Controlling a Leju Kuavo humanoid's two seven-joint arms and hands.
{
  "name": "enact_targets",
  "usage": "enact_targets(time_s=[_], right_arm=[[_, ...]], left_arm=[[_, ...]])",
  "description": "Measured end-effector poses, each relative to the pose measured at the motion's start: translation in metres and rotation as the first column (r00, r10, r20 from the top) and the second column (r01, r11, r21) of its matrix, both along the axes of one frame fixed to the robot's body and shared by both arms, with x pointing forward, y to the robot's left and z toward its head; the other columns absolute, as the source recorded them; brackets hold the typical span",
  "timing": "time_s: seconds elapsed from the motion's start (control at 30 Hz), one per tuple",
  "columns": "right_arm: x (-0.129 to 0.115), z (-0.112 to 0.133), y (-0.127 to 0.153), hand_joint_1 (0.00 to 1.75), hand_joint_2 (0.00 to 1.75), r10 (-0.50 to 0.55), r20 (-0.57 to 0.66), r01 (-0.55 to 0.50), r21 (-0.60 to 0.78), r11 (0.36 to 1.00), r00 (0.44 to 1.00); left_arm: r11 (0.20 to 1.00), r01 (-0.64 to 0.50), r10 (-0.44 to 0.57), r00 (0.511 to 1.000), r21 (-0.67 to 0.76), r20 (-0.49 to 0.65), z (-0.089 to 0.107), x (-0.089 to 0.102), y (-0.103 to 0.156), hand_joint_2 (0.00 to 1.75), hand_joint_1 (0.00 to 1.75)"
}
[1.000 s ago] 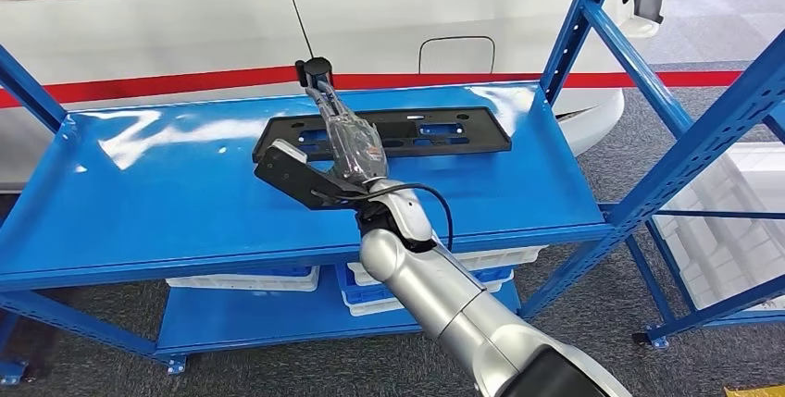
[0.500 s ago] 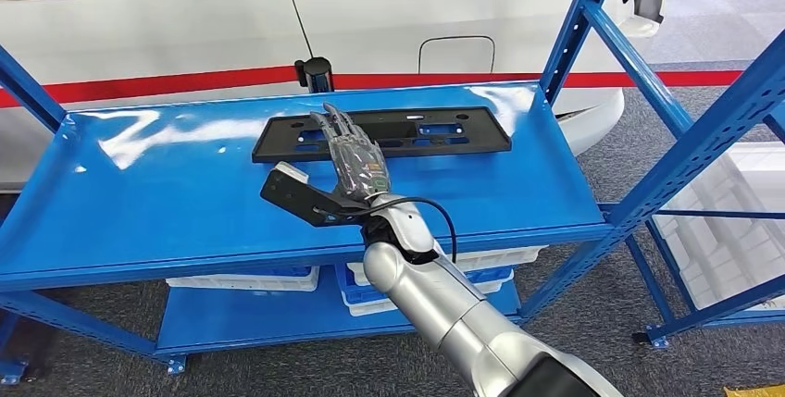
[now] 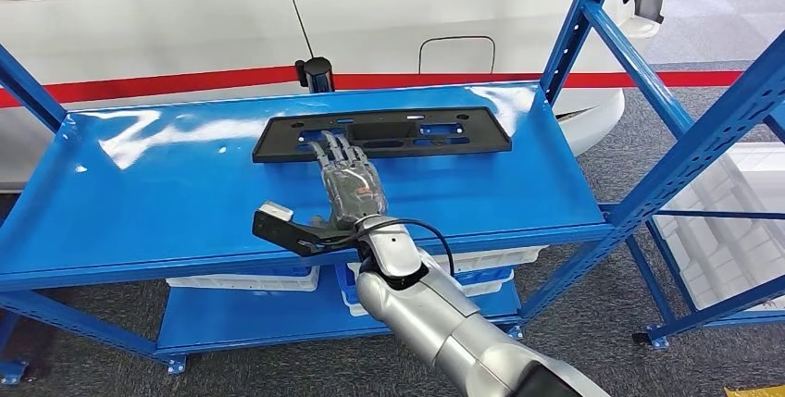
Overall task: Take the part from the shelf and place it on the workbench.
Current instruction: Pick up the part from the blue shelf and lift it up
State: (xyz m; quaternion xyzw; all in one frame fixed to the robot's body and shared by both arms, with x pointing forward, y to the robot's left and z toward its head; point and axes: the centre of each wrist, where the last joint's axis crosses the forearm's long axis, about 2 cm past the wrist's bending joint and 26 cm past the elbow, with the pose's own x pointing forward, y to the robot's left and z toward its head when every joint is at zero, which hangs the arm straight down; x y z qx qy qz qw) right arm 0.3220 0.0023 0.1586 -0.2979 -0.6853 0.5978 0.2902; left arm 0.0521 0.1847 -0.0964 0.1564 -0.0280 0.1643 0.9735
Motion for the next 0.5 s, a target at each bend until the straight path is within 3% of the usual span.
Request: enact_targets(time_s=[0.2, 0.5], right_arm=[[0.013, 0.012, -0.003, 0.00, 1.75, -0.048, 0.085, 0.048, -0.009, 0.999, 0.995], [0.019, 0.014, -0.006, 0.00, 1.75, -0.074, 0.111, 0.077, -0.022, 0.997, 0.991]], left_arm=[[1.000, 0.000, 0.000, 1.000, 0.016, -0.009, 0.000, 0.000, 0.000, 0.00, 0.00], [1.000, 0.001, -0.001, 1.000, 0.018, -0.011, 0.000, 0.000, 0.000, 0.00, 0.00]])
